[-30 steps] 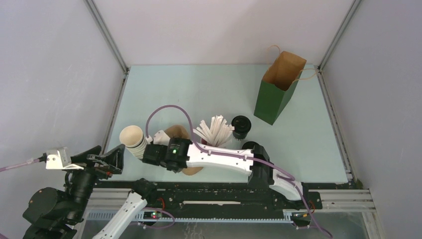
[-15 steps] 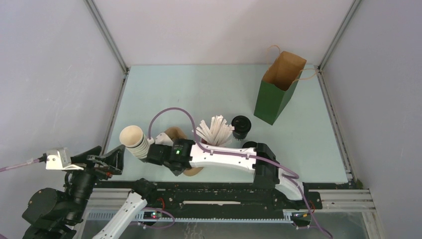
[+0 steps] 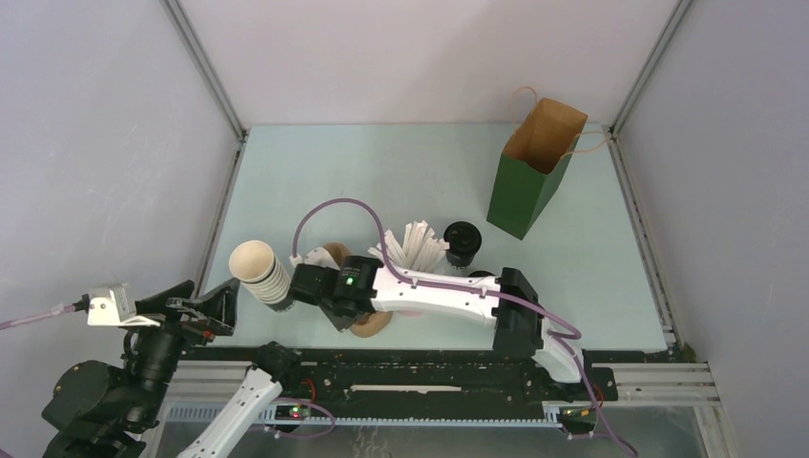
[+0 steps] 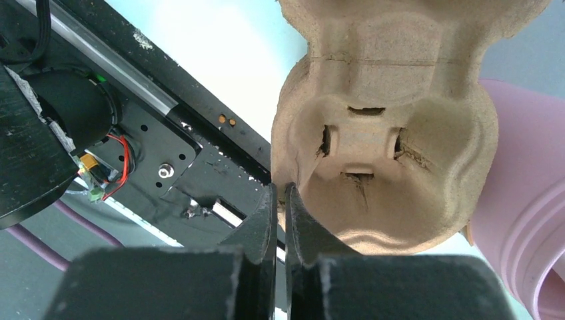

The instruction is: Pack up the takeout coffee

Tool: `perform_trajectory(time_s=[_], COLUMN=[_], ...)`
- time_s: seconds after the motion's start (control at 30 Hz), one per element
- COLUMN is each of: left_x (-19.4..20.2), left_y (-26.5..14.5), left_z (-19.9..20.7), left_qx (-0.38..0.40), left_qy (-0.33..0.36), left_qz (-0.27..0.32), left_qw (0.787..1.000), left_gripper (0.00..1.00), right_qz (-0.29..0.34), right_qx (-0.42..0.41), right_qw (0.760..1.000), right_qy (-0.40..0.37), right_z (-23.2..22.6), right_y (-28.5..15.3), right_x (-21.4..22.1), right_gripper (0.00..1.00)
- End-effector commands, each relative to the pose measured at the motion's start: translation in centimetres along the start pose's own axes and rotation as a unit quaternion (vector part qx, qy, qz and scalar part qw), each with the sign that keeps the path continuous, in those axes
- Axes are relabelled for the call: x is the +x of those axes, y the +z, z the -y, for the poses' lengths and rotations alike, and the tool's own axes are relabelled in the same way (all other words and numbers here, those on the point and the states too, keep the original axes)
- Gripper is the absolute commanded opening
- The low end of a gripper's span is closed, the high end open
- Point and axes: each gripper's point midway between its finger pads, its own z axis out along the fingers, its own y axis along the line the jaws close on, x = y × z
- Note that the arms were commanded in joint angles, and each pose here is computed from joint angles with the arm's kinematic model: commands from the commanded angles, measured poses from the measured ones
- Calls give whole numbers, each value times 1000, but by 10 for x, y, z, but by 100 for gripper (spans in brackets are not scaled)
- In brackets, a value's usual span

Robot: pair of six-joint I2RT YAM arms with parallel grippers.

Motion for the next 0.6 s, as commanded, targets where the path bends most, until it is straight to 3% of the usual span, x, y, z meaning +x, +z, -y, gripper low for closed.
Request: perform_trajectory(time_s=[0.0, 0.27, 0.57], left_x=[-7, -3, -1], left_y=[0, 2, 2], left_z=[4, 3, 1], left_qx=[7, 4, 3], left_qy=[-5, -5, -6], left_qz=[7, 5, 5], left_qw=[1000, 1000, 1000], left_gripper=[100, 100, 100], right_qz=[49, 87, 111], right_qx=[-10, -12, 47], right_qw=[998, 995, 992], right_qy=[28, 46, 29], right_z=[7, 8, 15], right_y=[-30, -55, -58], right_x=[-25, -37, -39], right_gripper=[1, 0, 0])
